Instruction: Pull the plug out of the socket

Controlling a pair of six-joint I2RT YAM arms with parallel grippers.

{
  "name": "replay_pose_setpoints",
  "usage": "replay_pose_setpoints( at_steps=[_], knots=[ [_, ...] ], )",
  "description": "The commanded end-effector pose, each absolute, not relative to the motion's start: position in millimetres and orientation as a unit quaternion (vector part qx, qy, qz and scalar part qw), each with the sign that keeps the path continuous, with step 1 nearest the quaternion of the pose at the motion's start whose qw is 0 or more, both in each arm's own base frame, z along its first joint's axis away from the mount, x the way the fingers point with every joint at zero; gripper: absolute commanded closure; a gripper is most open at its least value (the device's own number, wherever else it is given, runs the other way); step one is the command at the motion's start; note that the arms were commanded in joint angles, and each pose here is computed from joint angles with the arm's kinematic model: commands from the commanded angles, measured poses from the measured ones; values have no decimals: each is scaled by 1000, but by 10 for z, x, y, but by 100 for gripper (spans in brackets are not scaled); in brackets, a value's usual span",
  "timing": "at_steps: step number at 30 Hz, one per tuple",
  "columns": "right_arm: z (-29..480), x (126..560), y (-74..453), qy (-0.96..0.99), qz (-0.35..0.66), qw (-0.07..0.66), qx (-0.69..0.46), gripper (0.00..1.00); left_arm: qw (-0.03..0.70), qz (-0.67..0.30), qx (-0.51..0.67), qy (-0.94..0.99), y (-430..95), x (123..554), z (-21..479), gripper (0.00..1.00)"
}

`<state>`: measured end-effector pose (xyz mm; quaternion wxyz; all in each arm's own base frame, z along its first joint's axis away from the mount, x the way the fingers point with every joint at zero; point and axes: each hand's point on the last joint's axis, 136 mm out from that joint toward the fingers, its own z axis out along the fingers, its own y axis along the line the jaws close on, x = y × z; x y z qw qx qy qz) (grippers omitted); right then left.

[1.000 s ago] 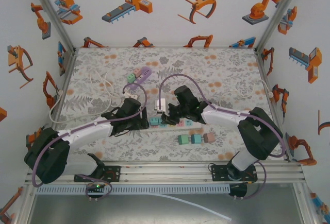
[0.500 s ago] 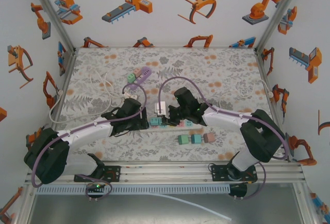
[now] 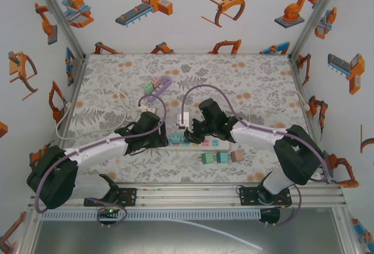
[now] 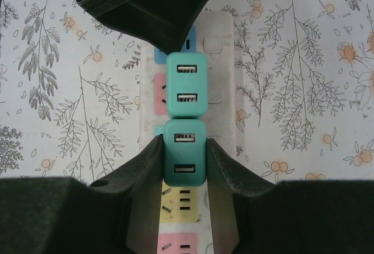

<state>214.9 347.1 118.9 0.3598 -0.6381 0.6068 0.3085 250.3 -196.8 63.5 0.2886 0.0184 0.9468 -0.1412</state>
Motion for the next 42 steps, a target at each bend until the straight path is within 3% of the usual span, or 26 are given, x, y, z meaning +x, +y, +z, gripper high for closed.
replay_pose_setpoints(
  at_steps=[1,5,15,24,29,33,42],
  knots=[
    [1714,2254,3564,569,309,421,-636,93,253,-69,32,965,-1683,2339,391,36],
    [1590,2166,3545,551,278,406,-674,93,251,-65,35,965,-1673,2336,373,36],
    [1796,2250,3559,580,314,422,-622,94,240,-18,20,970,-1493,2295,282,37],
    [1978,2229,3506,587,322,441,-598,94,267,-76,39,960,-1699,2341,471,37],
    [2362,2454,3432,669,354,467,-457,94,316,-126,64,938,-1867,2404,834,32],
    [2555,2685,3178,751,371,471,-275,96,365,-156,85,914,-1912,2434,1191,29],
    [2254,2693,2437,828,391,393,86,100,450,-260,227,823,-2130,2115,2021,23]
  ],
)
